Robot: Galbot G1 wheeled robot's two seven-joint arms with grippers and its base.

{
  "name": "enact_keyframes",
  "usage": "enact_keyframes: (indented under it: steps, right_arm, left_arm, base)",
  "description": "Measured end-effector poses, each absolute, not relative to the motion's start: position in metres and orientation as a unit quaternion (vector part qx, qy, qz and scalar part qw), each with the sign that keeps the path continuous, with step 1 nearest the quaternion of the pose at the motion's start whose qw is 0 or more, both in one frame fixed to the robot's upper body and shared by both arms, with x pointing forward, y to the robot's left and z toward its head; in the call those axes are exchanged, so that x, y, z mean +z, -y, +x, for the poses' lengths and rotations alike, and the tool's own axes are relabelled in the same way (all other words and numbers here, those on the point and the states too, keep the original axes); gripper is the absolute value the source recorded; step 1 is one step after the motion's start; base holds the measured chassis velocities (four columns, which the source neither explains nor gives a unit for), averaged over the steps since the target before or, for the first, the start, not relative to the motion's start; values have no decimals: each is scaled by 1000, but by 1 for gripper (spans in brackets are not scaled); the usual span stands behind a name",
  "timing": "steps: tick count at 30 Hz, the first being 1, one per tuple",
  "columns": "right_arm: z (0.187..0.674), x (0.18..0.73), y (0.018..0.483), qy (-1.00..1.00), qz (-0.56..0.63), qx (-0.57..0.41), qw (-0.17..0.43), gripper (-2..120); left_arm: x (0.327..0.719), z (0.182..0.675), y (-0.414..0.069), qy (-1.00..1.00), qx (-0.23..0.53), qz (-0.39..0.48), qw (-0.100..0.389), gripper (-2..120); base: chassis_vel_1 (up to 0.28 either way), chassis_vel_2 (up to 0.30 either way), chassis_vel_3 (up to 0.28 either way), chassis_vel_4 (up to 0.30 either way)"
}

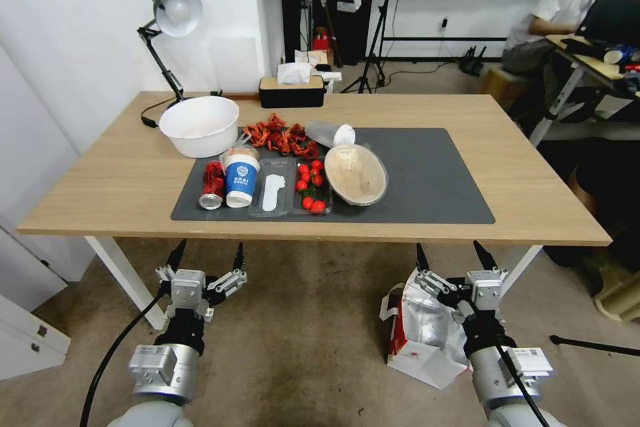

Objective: Pick up the food delivery bag from the floor and place it on the table.

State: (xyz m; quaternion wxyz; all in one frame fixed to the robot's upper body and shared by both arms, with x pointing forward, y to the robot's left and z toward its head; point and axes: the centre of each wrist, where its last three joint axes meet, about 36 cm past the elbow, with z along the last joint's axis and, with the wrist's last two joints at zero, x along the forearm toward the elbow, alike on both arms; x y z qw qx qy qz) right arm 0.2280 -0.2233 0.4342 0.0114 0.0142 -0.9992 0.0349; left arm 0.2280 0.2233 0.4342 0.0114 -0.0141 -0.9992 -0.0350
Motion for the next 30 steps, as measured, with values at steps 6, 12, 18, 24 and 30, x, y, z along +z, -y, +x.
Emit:
enact_keyframes:
  steps: [6, 12, 18, 24, 30]
  right_arm:
    - [228, 434, 223, 999, 14, 35, 11, 100]
    - [228, 434, 223, 999, 14, 35, 11, 100]
    - [228, 434, 223, 999, 14, 35, 11, 100]
    - [228, 434, 224, 999, 14, 35, 11, 100]
    - [233, 411, 257, 998, 11, 35, 52, 100]
  left_arm:
    - [434, 228, -223, 999, -35, -14, 11, 100]
    - [434, 228, -223, 999, -35, -14, 11, 100]
    - [434, 228, -223, 999, -35, -14, 11, 100]
    - [434, 228, -223, 999, -34, -14, 11, 100]
    - [415, 242, -232, 1000, -6, -18, 23, 100]
  base:
    - [0, 0, 0, 0]
    - [0, 0, 0, 0]
    - [0, 0, 0, 0]
    - [0, 0, 0, 0]
    - [0, 0, 0, 0]
